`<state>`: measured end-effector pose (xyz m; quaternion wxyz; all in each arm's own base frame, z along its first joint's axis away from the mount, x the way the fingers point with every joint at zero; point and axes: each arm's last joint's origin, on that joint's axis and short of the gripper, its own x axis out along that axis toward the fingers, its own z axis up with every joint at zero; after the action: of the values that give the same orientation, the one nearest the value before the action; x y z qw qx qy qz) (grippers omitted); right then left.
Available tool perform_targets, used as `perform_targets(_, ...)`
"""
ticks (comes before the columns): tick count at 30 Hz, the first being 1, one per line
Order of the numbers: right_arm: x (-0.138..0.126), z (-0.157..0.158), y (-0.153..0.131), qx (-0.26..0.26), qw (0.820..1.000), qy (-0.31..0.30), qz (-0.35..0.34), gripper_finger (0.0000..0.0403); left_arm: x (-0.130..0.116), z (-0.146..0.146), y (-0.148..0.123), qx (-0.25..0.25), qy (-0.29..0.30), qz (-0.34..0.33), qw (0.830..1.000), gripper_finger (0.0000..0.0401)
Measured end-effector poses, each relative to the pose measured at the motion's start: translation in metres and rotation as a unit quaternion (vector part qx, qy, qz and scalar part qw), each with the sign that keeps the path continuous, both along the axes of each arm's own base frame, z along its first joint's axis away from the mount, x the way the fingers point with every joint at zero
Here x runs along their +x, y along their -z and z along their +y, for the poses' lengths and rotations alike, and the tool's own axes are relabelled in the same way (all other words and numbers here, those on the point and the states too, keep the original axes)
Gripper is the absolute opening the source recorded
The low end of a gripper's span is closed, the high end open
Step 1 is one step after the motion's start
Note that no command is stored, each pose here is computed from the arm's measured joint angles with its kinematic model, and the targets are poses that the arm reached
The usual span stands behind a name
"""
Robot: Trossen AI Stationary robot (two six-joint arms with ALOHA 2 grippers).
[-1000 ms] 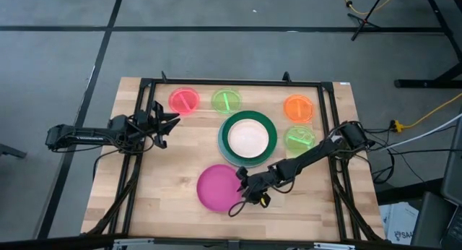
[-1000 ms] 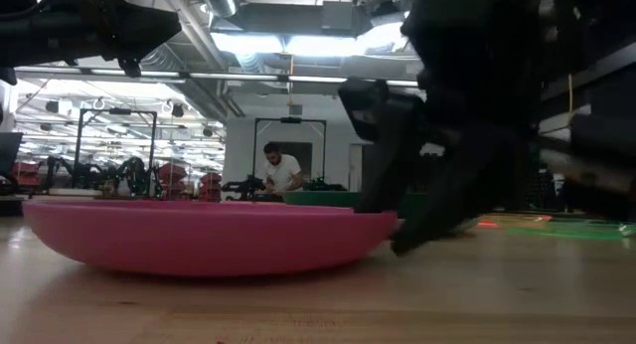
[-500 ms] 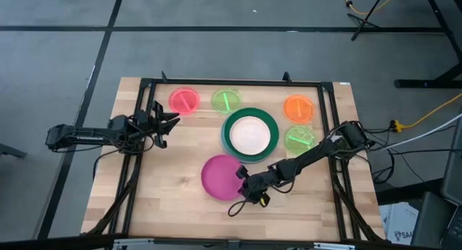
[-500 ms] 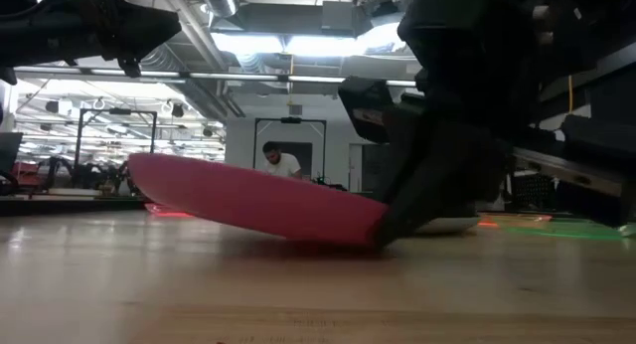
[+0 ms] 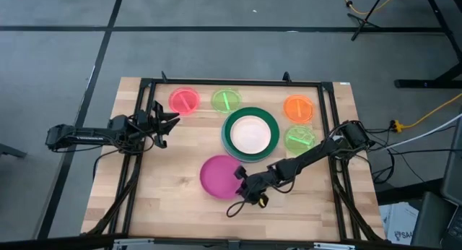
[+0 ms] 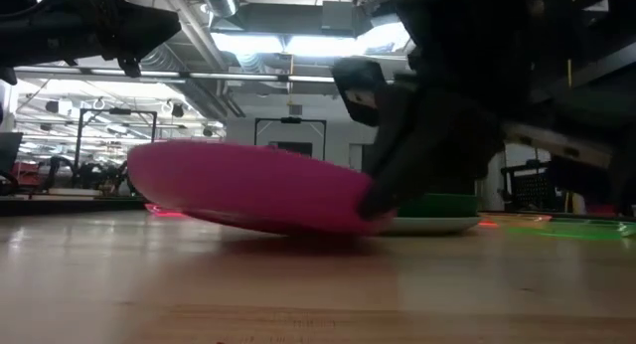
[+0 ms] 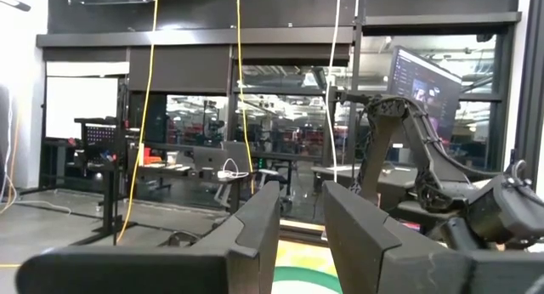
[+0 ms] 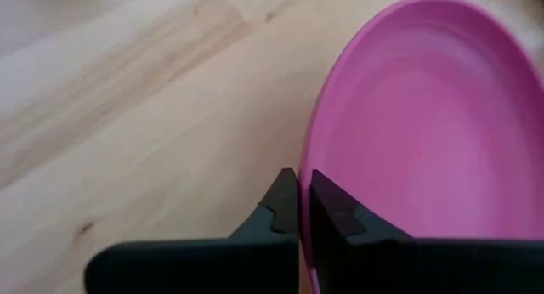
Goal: Stack plastic plates
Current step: Stack the pink plate on the light orange plate
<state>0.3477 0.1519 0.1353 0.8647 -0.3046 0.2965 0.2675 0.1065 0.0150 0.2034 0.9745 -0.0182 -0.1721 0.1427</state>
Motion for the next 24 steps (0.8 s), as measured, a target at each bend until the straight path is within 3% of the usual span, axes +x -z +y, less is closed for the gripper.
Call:
perform_targets(8,0.013,0.005,-0.020,-0.042,0.999,-0.025,-0.018,0.0001,0.000,0.000,0.000,0.000,0.000,0.000,1.000,0.0086)
perform_targets(18,0.013,0.000,-0.057,-0.099,0.994,0.034,-0.023,0.0001,0.000,0.000,0.000,0.000,0.000,0.000,1.000,0.0086)
perform_targets(24,-0.003,-0.018,-0.096,-0.082,0.991,0.097,-0.031,0.0001,0.000,0.000,0.000,-0.001,0.000,0.000,1.000,0.0086)
